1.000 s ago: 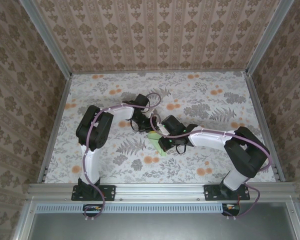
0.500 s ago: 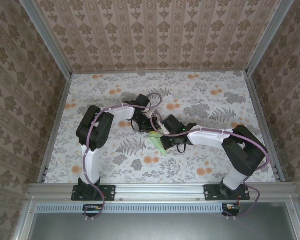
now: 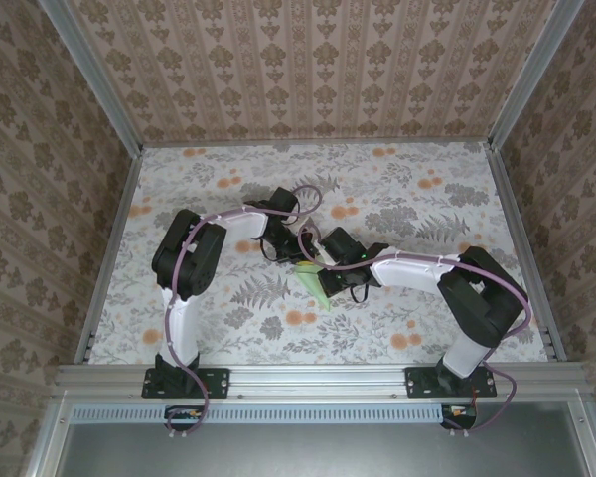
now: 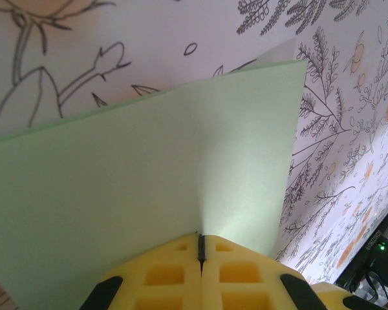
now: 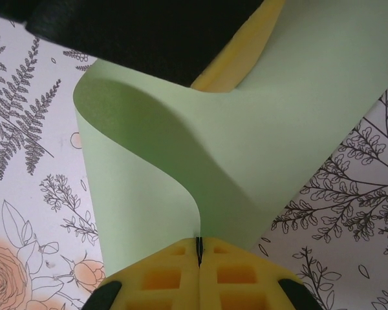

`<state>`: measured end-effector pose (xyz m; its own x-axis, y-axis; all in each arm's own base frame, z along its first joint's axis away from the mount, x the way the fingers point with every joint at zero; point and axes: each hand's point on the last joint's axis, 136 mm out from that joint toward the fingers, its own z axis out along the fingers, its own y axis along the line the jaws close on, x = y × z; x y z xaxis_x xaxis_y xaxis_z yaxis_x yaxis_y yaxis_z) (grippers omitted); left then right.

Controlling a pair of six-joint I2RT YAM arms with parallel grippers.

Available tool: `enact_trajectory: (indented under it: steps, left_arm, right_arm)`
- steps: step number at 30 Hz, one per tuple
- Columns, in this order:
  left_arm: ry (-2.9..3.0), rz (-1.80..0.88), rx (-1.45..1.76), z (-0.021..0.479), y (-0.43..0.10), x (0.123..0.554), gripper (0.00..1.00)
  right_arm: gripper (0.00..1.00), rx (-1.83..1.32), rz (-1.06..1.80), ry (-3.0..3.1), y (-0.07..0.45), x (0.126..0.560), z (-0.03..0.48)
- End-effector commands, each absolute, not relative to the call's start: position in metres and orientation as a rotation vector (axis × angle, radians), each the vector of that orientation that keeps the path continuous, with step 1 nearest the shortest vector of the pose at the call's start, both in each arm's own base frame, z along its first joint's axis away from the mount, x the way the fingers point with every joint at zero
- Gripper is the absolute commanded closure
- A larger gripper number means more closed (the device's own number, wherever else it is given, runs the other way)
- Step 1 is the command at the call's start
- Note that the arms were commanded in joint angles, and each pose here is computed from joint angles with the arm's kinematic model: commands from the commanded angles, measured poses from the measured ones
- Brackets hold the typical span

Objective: Fold a paper plane with a square sheet of paper (fold left side to right side)
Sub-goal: Third fold the triangle at the center of the table.

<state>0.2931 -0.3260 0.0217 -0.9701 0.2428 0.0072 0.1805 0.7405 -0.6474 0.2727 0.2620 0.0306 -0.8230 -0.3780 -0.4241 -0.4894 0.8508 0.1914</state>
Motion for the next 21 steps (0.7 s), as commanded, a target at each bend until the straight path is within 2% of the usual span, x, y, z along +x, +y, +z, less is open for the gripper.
enact_trajectory:
  steps: [1, 21]
  left_arm:
    - [-2.854, 0.968, -0.369, 0.0090, -0.3229, 0.2896, 0.98]
    - [-2.856, 0.965, -0.370, 0.0093, -0.3234, 0.2890, 0.98]
  right_arm:
    - [1.00, -0.602, 0.359, 2.679, 0.2557, 0.2780, 0.0280]
    - [1.00, -0.601, 0.338, 2.699, 0.2535, 0.2779, 0.0222]
